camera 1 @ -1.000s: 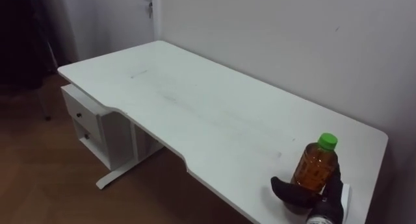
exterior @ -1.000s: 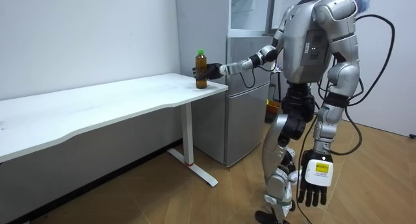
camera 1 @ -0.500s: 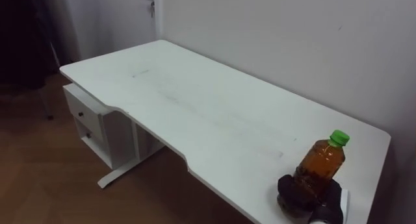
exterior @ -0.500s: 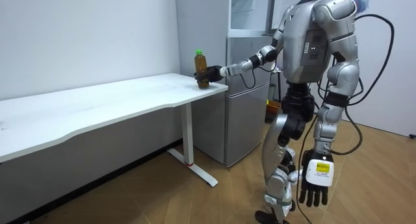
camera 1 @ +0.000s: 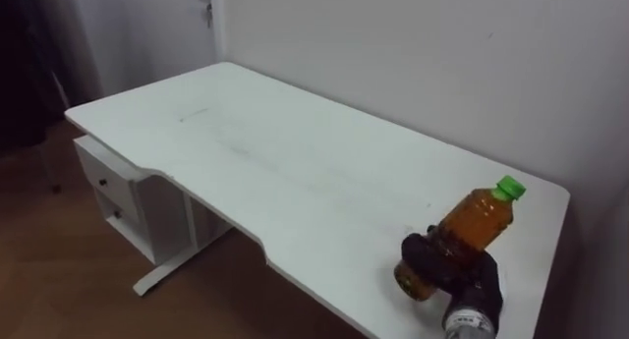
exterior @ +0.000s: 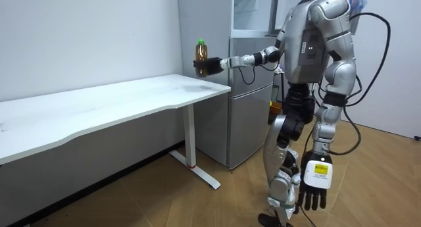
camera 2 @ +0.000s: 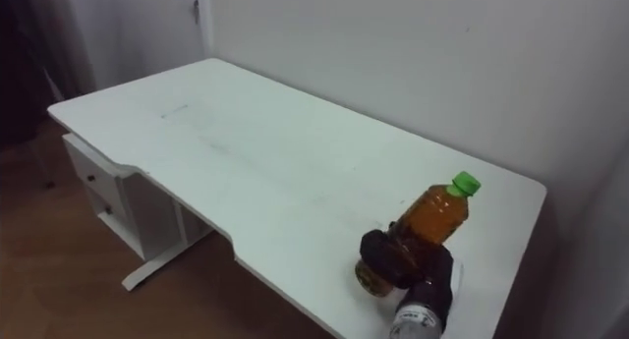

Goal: Put the bottle in the upper fridge

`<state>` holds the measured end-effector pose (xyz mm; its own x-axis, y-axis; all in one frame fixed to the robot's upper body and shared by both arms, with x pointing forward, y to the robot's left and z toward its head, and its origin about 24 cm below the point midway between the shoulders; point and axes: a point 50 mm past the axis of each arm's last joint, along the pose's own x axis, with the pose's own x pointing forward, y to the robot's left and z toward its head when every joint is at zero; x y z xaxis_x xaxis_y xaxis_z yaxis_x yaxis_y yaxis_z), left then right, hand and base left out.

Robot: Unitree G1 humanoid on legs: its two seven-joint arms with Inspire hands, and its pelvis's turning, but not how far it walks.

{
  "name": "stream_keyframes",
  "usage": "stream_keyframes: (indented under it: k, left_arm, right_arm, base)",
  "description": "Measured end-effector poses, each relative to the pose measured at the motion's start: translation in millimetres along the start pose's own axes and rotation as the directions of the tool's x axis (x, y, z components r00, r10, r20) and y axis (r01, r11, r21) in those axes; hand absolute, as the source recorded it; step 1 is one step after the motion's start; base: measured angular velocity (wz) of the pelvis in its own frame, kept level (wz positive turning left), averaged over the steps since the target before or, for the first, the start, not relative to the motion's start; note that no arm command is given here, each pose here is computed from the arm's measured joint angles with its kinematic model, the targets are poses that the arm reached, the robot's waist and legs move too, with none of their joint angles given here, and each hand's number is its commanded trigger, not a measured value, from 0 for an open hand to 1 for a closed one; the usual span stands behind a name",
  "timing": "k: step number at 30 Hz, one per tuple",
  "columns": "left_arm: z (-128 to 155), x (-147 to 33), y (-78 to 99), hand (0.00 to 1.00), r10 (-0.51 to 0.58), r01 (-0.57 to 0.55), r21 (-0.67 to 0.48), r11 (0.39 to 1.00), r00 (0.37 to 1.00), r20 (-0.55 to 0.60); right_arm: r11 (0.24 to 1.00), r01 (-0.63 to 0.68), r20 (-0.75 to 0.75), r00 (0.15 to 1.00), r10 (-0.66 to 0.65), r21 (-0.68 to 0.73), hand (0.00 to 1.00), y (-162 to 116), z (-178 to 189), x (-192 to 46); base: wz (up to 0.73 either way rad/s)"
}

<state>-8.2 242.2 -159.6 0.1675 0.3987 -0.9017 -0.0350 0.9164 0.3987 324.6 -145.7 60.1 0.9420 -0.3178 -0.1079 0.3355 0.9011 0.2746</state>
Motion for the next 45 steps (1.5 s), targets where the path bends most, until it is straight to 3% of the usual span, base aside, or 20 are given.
stream_keyframes:
  k: [11,16,19,34,45]
  left_arm:
    - [-3.1,1.2,3.1,0.0,-0.003,0.003,-0.029,1.0,1.0,-0.002]
    - [-0.4,2.4,6.2,0.0,0.005,-0.005,-0.038,0.999,1.0,0.002]
    - [1.6,3.8,7.9,0.0,0.01,-0.01,-0.044,0.999,1.0,0.002]
    - [-1.9,3.9,15.7,0.0,0.036,-0.036,-0.076,0.996,0.999,0.0]
    - [-10.6,3.3,26.8,0.0,0.061,-0.062,-0.078,0.995,0.998,-0.007]
  right_arm:
    - [0.971,-0.23,0.135,0.962,0.236,-0.06,1.0,2.6,36.2,-6.9]
    - [0.914,-0.367,0.311,0.86,0.405,-0.173,1.0,14.0,81.9,-21.6]
    - [0.899,-0.393,0.372,0.819,0.437,-0.191,1.0,16.6,97.1,-27.1]
    - [0.894,-0.356,0.559,0.698,0.447,-0.27,1.0,-0.6,152.8,-37.4]
    - [0.926,-0.26,0.6,0.707,0.376,-0.274,1.0,-28.5,168.5,-35.9]
  base:
    - [-0.22]
    - [-0.09]
    - [-0.18]
    - [-0.06]
    - [-0.05]
